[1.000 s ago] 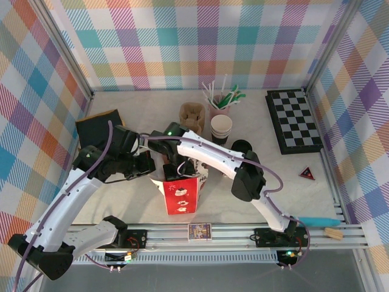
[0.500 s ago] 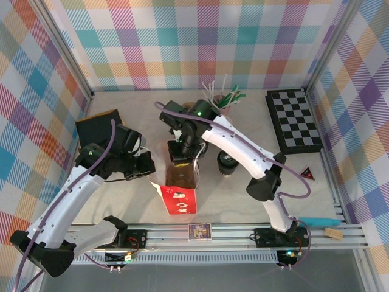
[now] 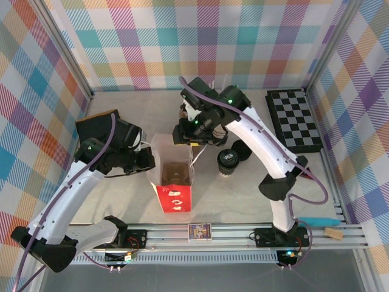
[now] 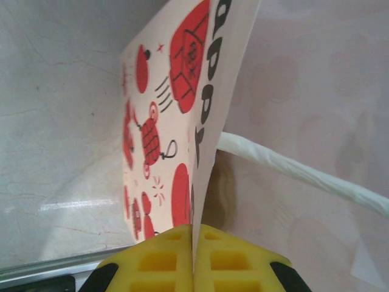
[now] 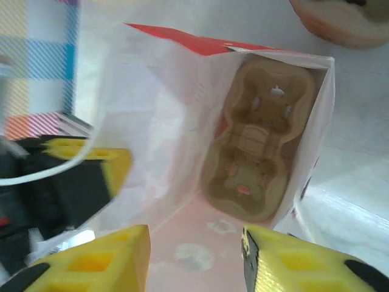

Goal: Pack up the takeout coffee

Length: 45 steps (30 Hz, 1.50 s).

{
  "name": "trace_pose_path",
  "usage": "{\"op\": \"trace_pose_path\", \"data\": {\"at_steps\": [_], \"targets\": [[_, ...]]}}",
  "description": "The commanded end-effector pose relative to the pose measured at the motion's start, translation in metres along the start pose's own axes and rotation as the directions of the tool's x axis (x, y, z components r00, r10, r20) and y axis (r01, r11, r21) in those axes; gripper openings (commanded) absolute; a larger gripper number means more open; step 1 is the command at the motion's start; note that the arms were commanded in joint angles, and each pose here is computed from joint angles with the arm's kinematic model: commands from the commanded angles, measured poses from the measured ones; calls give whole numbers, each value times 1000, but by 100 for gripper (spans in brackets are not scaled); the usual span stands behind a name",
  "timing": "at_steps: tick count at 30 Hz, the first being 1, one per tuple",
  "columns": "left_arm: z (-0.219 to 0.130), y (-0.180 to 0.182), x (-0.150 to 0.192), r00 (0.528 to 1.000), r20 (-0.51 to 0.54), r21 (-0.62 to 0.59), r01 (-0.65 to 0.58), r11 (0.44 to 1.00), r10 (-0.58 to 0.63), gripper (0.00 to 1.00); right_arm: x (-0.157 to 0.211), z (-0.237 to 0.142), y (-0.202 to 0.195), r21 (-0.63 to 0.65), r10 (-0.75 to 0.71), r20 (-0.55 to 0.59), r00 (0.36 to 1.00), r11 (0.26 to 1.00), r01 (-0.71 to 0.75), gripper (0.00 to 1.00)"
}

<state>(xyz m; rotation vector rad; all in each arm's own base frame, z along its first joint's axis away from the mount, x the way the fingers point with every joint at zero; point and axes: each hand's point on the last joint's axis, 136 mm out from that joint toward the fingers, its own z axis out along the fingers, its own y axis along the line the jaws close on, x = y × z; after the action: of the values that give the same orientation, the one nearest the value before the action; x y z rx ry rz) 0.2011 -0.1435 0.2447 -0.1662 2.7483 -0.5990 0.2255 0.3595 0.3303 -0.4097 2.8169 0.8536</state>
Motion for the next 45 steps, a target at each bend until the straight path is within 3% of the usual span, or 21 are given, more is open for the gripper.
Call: {"op": "trace_pose_path", "data": {"at_steps": [1, 9, 11, 18, 26, 31, 45], "targets": [[-4, 3, -2, 999, -7, -32, -37, 999, 37, 0, -21, -36, 30, -151, -43, 140, 989, 986, 64, 57], [-12, 1, -7, 997, 32, -28, -74, 997, 75, 0, -49, -77, 73, -312, -134, 353, 926, 916, 252, 81], [-18, 0, -10, 995, 53, -29, -88, 996, 89, 0, -55, -91, 76, -308, -142, 416, 898, 907, 286, 96], [-36, -4, -16, 984, 135, 0, -114, 993, 113, 0, -66, -132, 63, -209, -172, 574, 800, 914, 347, 99], [-68, -9, -18, 942, 301, 58, -175, 983, 150, 0, -50, -106, 32, -174, -179, 490, 853, 939, 297, 99], [-66, 8, 0, 927, 333, 47, -201, 978, 174, 0, -35, -72, 17, -175, -178, 388, 904, 949, 262, 99], [-71, 15, 8, 905, 370, 40, -242, 969, 211, 0, -15, -24, 29, -227, -219, 278, 935, 931, 286, 99]]}}
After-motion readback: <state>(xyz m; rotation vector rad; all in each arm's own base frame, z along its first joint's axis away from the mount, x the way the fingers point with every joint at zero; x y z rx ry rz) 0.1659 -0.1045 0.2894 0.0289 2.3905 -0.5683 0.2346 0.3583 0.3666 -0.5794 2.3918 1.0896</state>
